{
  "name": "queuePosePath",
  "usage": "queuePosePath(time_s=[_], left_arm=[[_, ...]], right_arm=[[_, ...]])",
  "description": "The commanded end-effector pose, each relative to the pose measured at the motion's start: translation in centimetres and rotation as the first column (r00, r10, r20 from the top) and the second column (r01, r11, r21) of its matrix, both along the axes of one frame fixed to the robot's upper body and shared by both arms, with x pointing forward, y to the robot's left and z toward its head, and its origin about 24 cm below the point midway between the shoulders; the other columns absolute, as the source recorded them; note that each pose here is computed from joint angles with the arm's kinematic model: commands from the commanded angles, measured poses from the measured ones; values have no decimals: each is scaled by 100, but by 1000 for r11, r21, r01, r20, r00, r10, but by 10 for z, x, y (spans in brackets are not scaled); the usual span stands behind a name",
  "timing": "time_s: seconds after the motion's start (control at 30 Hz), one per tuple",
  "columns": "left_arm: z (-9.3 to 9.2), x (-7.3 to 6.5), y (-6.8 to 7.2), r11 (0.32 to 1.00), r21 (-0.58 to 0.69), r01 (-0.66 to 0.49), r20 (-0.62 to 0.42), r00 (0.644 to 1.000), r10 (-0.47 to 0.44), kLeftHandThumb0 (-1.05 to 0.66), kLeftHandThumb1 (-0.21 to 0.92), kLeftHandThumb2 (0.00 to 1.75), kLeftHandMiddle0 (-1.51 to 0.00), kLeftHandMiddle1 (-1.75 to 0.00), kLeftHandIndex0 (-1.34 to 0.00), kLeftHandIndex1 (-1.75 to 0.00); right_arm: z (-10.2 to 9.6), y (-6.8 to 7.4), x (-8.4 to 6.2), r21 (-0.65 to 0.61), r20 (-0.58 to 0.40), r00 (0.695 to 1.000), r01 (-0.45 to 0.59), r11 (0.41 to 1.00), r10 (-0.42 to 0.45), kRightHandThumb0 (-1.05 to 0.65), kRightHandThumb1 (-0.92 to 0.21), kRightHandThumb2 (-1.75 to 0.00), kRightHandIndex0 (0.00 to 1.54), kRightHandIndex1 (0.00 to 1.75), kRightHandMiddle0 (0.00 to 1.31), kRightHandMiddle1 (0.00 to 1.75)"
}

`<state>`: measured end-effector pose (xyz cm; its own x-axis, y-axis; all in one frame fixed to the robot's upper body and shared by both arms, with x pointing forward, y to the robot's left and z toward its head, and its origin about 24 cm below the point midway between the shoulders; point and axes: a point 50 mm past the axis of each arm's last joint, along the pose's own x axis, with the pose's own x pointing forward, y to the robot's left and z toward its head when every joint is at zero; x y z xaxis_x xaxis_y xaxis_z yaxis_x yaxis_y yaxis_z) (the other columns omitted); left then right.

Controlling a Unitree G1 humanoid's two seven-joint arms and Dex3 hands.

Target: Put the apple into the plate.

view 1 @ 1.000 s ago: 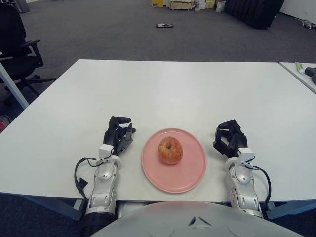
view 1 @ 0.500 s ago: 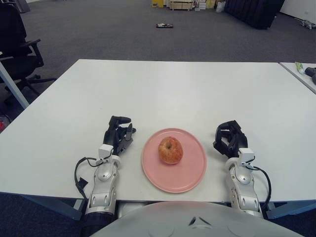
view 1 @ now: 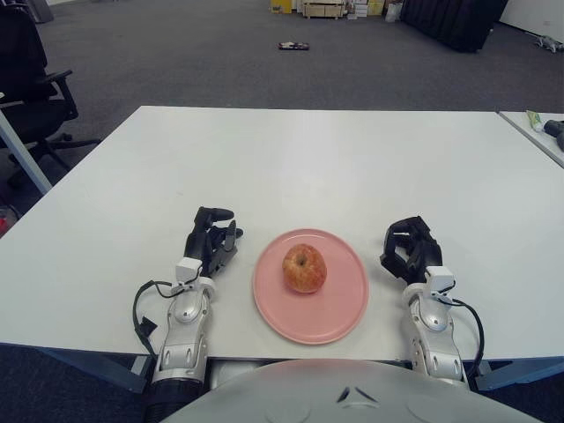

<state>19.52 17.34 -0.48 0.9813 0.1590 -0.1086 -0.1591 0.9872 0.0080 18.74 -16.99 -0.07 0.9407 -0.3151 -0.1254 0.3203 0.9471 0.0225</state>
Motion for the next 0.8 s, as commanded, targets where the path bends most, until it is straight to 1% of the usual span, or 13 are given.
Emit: queuePosePath(time_s=[0.0,0.43,0.77], left_arm=[[-4,-1,2,1000,1,-1,-31,1000,1,-35,85,63,-51,-129,-23,-175],[-4,-3,2,1000,6,0,-27,1000,0,-35,86,62,-49,-132,-23,-175],[-3,-4,2,1000,6,-4,-35,999,4,-36,83,66,-51,-132,-24,-175]], right_arm=[[-5,2,-2,5,-35,999,6,1000,-5,-42,-52,-107,99,175,45,175],[-5,2,-4,11,-22,1000,3,1000,-3,-42,-52,-108,99,175,45,175],[-4,2,-5,7,-9,1000,9,1000,-9,-42,-52,-107,98,175,45,175]])
